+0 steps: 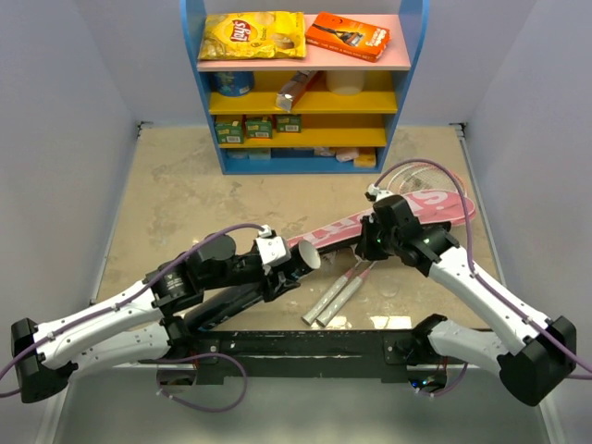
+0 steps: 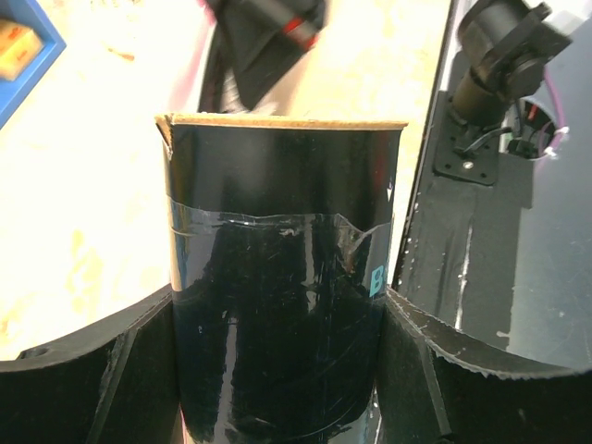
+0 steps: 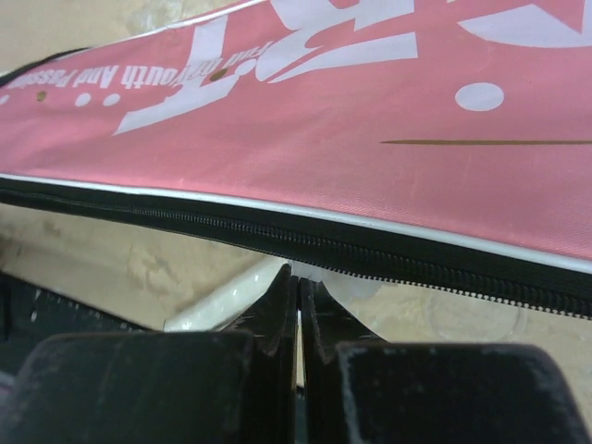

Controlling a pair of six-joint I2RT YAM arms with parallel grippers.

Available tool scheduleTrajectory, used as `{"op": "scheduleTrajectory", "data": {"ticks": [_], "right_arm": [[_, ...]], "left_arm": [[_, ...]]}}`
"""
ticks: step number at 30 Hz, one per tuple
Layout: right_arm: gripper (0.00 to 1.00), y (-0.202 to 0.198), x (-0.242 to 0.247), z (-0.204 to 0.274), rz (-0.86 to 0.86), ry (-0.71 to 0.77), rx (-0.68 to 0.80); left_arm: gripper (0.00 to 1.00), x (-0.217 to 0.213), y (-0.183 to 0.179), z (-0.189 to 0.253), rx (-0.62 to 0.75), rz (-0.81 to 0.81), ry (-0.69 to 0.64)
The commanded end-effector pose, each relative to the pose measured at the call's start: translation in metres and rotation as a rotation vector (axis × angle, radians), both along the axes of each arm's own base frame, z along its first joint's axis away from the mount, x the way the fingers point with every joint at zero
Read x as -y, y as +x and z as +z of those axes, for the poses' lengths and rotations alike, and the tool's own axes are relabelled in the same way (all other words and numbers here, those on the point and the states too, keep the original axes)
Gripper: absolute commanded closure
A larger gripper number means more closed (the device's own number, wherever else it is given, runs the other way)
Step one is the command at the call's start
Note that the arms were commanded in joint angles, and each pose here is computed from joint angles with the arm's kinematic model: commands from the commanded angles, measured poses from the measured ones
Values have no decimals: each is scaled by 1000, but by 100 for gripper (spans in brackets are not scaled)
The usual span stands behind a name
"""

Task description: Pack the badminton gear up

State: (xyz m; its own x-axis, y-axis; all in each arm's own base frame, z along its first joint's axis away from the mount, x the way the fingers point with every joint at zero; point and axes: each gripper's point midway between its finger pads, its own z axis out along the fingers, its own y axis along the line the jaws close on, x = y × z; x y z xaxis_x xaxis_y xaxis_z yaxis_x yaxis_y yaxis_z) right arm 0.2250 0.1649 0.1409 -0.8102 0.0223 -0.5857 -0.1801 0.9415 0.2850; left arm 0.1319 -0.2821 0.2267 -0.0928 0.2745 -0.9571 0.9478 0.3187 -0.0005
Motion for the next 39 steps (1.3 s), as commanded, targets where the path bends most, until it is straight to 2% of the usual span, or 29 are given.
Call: {"op": "scheduleTrajectory", "data": {"ticks": [1,6,8,15,16,18,19,23,30,33,36,39], "right_arm": [[100,-24,-1,16,81,21,-50],[100,-6,2,37,-18,30,12],[100,14,3,52,-75,29,78],[100,78,-32,73,-90,50,105],[100,91,-41,56,-79,28,64],[100,111,-52,58,-59,40,49],[100,122,-58,30,-58,0,-15],[100,144,-69,-6,-40,-42,-96],[100,131,-63,-37,0,-88,-164],[100,119,-63,-28,12,-34,-137],[100,103,-65,-33,104,-43,-201],[100,87,-79,-24,205,34,-232]], "left_arm": [[100,3,8,4,-17,41,-3],[100,3,10,5,-19,57,0],[100,2,11,4,-17,63,-2],[100,-2,10,3,-17,71,-1],[100,-2,10,4,-15,71,-4],[100,-3,9,6,-11,69,-12],[100,-4,8,7,-12,70,-14],[100,-5,6,9,-8,62,-24],[100,-8,4,12,0,63,-36],[100,-8,5,13,6,65,-35],[100,-7,6,11,2,62,-26],[100,-7,6,11,0,65,-23]]}}
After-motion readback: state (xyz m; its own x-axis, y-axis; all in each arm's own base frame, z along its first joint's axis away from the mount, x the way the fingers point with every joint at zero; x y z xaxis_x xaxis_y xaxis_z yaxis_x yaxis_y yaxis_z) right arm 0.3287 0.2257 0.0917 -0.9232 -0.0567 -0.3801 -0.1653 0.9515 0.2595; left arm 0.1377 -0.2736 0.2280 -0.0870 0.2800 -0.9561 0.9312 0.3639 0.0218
